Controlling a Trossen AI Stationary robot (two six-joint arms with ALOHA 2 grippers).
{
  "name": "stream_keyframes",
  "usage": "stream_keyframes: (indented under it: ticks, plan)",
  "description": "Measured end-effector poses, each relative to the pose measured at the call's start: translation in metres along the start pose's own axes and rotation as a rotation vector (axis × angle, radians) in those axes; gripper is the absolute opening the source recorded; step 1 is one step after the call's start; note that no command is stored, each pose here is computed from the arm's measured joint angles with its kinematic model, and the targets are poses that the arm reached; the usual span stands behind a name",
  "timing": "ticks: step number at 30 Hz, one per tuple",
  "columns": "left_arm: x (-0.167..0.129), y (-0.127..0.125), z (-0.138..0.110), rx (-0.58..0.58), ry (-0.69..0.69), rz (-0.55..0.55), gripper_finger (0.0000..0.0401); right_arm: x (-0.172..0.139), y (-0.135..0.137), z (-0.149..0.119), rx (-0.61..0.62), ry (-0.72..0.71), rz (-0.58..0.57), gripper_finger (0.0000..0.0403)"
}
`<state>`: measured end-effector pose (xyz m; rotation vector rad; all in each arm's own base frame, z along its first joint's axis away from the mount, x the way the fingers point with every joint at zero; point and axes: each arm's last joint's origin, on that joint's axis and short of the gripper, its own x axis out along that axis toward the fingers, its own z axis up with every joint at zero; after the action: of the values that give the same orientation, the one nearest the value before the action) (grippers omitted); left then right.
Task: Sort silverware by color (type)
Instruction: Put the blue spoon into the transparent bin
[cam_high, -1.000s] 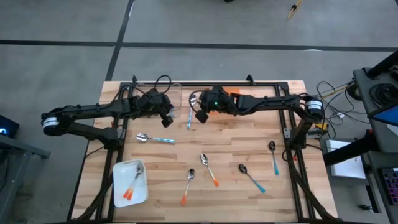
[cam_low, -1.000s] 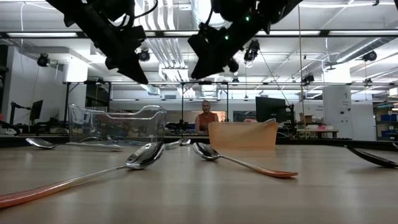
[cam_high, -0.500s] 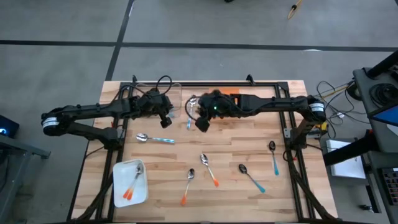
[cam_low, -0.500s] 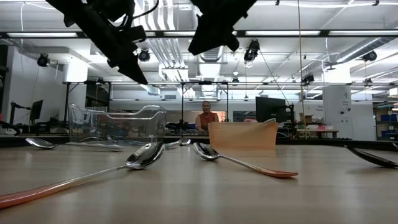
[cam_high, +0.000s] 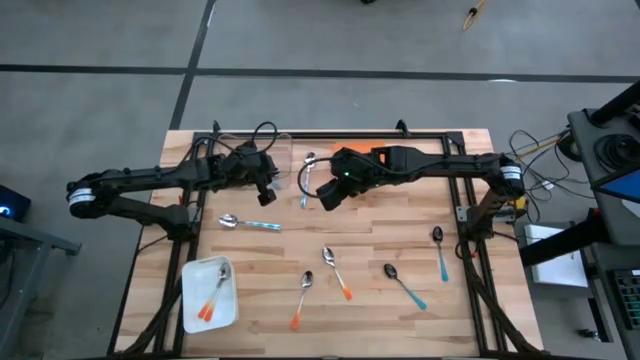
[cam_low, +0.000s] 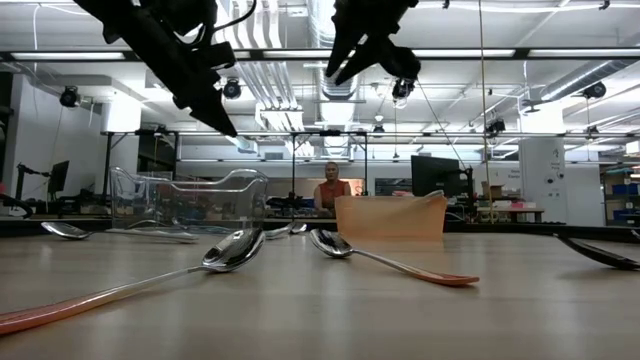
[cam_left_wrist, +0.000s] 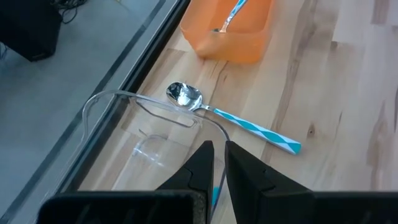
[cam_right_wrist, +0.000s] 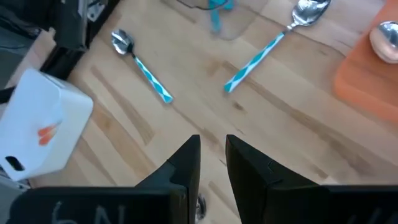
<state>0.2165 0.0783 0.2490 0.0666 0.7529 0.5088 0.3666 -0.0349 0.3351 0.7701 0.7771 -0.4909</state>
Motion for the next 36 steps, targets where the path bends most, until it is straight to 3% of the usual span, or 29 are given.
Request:
stream_keyframes:
  ticks: [7, 14, 20, 25, 28, 33, 36]
  plan:
    - [0.000, 0.000, 0.000, -0.038, -0.001, 0.000, 0.0023, 0.023, -0.001, -0.007, -0.002, 0.079, -0.024, 0.0068]
    - [0.001, -0.001, -0.002, -0.076, 0.008, -0.001, 0.0023, 0.061, -0.001, -0.021, -0.040, 0.294, 0.037, 0.0068]
    - [0.002, -0.001, -0.004, -0.068, 0.014, -0.001, 0.0023, 0.073, -0.003, -0.034, -0.044, 0.477, 0.078, 0.0068]
    - [0.003, -0.001, -0.003, -0.062, -0.001, 0.000, 0.0023, 0.069, -0.014, -0.046, -0.030, 0.604, -0.054, 0.0068]
    - [0.005, -0.001, -0.003, -0.054, 0.001, 0.000, 0.0023, 0.062, -0.021, -0.056, -0.112, 0.673, -0.165, 0.0068]
    - [0.010, -0.003, -0.003, -0.046, 0.011, -0.001, 0.0023, 0.045, -0.036, -0.053, -0.321, 0.509, -0.517, 0.0068]
    - [0.014, -0.004, -0.004, -0.042, 0.024, -0.002, 0.0023, 0.037, -0.041, -0.055, -0.376, 0.552, -0.576, 0.0068]
